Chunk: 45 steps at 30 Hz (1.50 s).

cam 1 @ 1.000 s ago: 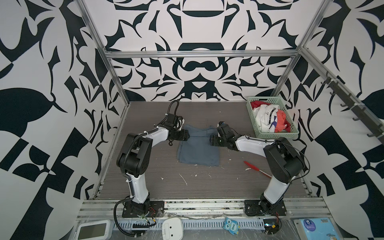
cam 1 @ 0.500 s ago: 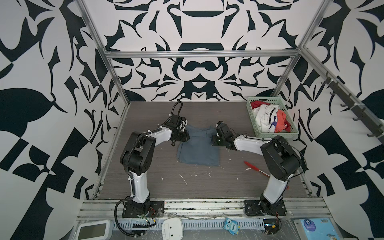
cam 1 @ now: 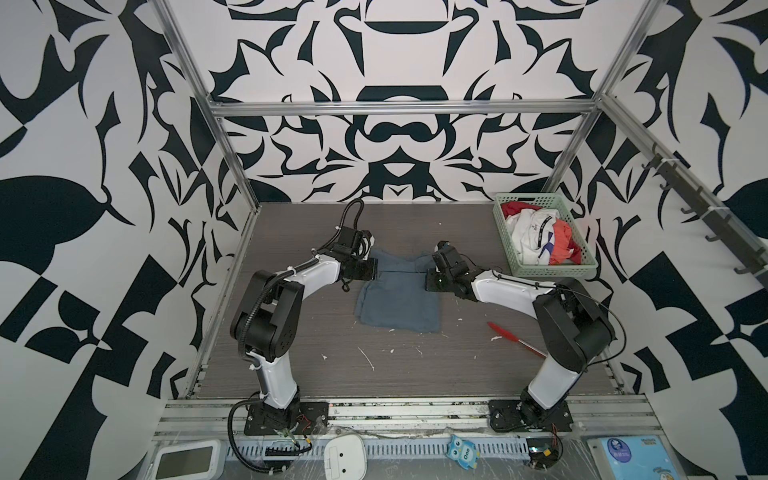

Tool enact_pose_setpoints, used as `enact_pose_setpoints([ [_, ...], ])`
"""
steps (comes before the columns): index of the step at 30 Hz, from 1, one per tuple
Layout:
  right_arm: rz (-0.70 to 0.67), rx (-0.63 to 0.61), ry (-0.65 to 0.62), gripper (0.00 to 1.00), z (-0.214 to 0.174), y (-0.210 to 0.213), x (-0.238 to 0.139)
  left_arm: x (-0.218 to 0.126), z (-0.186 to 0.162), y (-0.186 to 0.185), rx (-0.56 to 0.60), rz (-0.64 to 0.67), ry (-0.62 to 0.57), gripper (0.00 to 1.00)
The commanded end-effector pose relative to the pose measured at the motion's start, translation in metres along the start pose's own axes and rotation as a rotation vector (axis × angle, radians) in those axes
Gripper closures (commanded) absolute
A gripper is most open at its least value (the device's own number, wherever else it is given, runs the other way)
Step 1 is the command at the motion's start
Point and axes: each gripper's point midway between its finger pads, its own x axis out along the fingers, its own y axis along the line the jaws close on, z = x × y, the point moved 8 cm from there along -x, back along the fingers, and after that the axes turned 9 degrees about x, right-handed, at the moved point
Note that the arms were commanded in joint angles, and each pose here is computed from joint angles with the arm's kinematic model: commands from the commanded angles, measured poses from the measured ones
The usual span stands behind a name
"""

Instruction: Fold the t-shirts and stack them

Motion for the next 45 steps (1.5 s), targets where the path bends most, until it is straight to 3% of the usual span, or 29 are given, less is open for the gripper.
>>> enact_pose_setpoints([
  [1,-0.003,-0.029,-0.083,1.0,0.009,0.008,-0.026,-0.016,-0.004,-0.009,-0.008,-0.013,-0.021,1.0],
  [7,-0.014,-0.044,-0.126,0.99,0.009,0.01,-0.043,-0.041,-0.004,-0.02,-0.004,-0.037,-0.071,1.0],
  [9,-0.04,-0.04,-0.118,0.85,0.008,0.007,-0.042,-0.046,-0.002,-0.022,-0.002,-0.041,-0.084,1.0],
  [14,-0.082,-0.03,-0.066,0.79,-0.006,0.001,-0.028,-0.041,-0.002,-0.022,-0.014,-0.049,-0.085,1.0],
  [19,-0.095,-0.033,-0.068,0.82,-0.009,0.005,-0.023,-0.032,-0.006,-0.02,-0.029,-0.062,-0.064,1.0],
  [22,-0.117,-0.056,-0.077,0.78,-0.009,0.009,-0.028,-0.031,-0.006,-0.02,-0.03,-0.063,-0.063,1.0],
  [24,-0.113,-0.067,-0.078,0.8,-0.009,0.011,-0.029,-0.031,-0.005,-0.019,-0.028,-0.06,-0.066,1.0],
  [28,-0.101,-0.058,-0.106,0.97,-0.004,0.015,-0.034,-0.038,0.001,-0.022,-0.025,-0.063,-0.087,1.0],
  [36,-0.022,-0.063,-0.251,1.0,0.035,0.036,-0.076,-0.067,0.034,-0.035,0.015,-0.081,-0.18,1.0],
  [39,-0.028,-0.084,-0.234,1.0,0.047,0.041,-0.065,-0.062,0.047,-0.031,0.033,-0.069,-0.18,1.0],
  [45,-0.087,-0.094,-0.134,1.0,0.056,0.037,-0.01,-0.018,0.054,-0.004,-0.031,-0.078,-0.122,1.0],
])
